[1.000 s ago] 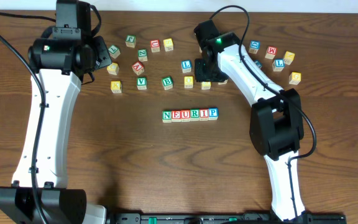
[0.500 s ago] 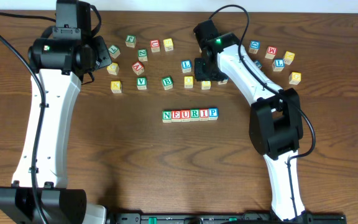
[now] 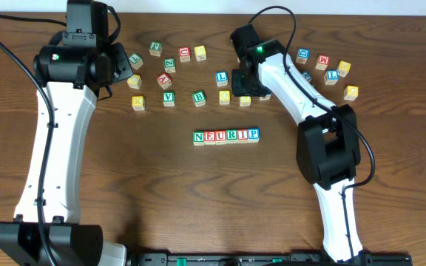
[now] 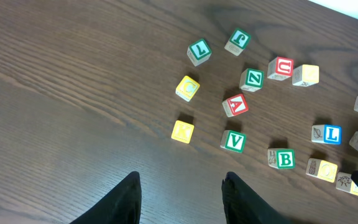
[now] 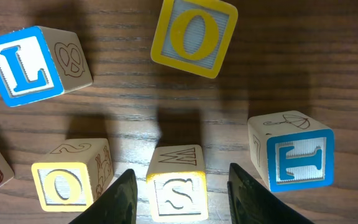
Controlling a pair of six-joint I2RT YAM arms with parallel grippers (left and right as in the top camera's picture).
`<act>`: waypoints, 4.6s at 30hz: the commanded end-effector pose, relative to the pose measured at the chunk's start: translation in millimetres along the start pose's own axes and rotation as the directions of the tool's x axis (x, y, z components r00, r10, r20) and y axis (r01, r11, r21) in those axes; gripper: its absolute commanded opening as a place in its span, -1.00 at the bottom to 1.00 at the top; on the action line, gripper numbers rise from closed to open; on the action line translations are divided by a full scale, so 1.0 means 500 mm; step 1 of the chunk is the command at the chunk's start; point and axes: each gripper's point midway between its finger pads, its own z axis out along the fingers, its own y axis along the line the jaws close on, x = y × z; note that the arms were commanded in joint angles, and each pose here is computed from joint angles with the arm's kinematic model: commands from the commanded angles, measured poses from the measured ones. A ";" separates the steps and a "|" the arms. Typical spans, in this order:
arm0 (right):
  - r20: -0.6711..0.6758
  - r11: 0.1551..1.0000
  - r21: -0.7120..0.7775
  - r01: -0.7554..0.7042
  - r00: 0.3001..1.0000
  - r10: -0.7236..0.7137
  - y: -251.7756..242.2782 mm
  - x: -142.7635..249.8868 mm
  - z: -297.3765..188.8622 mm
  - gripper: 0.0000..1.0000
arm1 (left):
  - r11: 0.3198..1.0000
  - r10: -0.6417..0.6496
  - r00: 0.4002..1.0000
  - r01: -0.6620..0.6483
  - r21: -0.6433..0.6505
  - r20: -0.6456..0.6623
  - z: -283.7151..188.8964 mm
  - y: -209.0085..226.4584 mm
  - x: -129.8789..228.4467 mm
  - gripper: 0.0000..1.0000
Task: Spell out NEURIPS
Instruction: 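Lower the right gripper and grasp the yellow S block, then carry the S block down and set it right of the P, then release the S block and push it left against the P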
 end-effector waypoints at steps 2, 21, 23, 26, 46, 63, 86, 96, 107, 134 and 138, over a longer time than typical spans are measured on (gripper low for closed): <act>-0.029 1.000 0.027 0.005 1.000 -0.004 0.002 0.021 0.030 -0.16 | 1.000 0.016 1.000 -0.016 -0.026 -0.014 0.014 0.011 0.007 -0.16; -0.040 0.998 0.054 0.009 0.999 -0.007 -0.006 0.028 0.045 -0.29 | 1.000 0.016 1.000 -0.016 -0.026 -0.014 0.014 0.011 0.006 -0.16; -0.044 0.998 0.056 0.010 0.999 -0.007 -0.007 0.030 0.045 -0.34 | 1.000 0.016 1.000 -0.016 -0.026 -0.014 0.014 0.011 0.007 -0.16; -0.051 0.998 0.059 0.010 0.999 -0.007 -0.008 0.033 0.045 -0.41 | 1.000 0.016 1.000 -0.016 -0.026 -0.014 0.014 0.011 0.006 -0.16; 0.013 1.000 0.019 0.002 1.000 -0.002 -0.026 0.014 -0.130 -0.52 | 1.000 0.016 1.000 -0.016 -0.026 -0.014 0.014 0.011 0.007 -0.16; -0.102 0.988 0.154 0.031 0.995 -0.015 -0.104 0.117 -0.226 -0.57 | 1.000 0.016 1.000 -0.016 -0.026 -0.014 0.014 0.011 0.007 -0.15; -0.187 0.979 0.195 0.052 0.982 -0.015 -0.144 0.220 -0.044 -0.55 | 1.000 0.016 1.000 -0.016 -0.026 -0.014 0.014 0.011 0.006 -0.16; -0.190 0.980 0.194 0.053 0.982 -0.015 -0.144 0.223 -0.042 -0.41 | 1.000 0.016 1.000 -0.016 -0.026 -0.014 0.014 0.011 0.007 -0.16; -0.187 0.981 0.189 0.050 0.982 -0.015 -0.142 0.220 -0.042 -0.31 | 1.000 0.016 1.000 -0.016 -0.026 -0.014 0.014 0.011 0.006 -0.16; -0.209 0.966 0.237 -0.106 0.965 0.157 -0.278 0.228 -0.101 -0.37 | 1.000 0.016 1.000 -0.016 -0.026 -0.014 0.014 0.011 0.007 -0.15; -0.221 0.974 0.191 -0.118 0.962 0.160 -0.265 0.247 -0.066 -0.37 | 1.000 0.016 1.000 -0.016 -0.026 -0.014 0.014 0.011 0.006 -0.15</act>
